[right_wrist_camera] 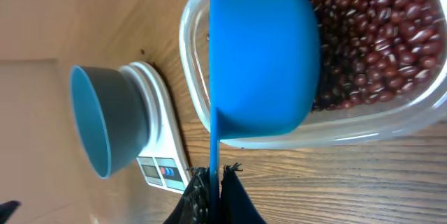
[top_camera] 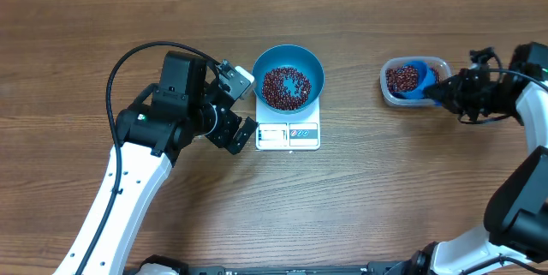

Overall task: Scoop item into bowl and weigh 150g on scale
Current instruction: 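Dip the scoop into the red beans again with the right gripper, then carry the filled scoop left to the teal bowl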

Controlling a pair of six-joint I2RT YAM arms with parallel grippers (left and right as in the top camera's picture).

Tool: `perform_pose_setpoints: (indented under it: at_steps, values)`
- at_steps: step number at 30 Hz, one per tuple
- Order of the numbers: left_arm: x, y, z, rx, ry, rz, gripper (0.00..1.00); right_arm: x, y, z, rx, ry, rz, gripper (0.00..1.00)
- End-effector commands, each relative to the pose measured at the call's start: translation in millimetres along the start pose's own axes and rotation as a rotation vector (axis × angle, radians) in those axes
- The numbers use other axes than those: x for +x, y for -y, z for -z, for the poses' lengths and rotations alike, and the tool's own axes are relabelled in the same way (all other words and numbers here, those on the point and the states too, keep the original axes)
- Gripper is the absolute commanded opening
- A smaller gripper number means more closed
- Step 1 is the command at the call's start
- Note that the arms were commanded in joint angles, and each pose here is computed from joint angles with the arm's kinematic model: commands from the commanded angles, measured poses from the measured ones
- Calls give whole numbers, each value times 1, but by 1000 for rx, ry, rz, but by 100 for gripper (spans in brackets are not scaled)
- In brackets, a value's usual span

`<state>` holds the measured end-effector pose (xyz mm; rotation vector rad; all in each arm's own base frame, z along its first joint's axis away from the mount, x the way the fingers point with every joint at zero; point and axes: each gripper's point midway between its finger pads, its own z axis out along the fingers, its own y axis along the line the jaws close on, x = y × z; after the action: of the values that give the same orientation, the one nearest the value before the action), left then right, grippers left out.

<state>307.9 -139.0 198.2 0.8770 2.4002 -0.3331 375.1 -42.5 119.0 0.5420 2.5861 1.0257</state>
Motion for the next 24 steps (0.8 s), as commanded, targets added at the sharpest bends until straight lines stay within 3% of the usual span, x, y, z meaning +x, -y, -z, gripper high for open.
perform_pose_setpoints:
  at_steps: [1, 12, 24]
  values:
    - [1, 3, -3, 18, -4, 18, 100, -2, -7, 5, -92, 12, -22, 4]
    - [1, 3, -3, 18, -4, 18, 100, -15, -3, 29, -191, 84, -81, 4]
    - [1, 3, -3, 18, -5, 18, 100, -15, -44, 44, -448, 98, 3, 4]
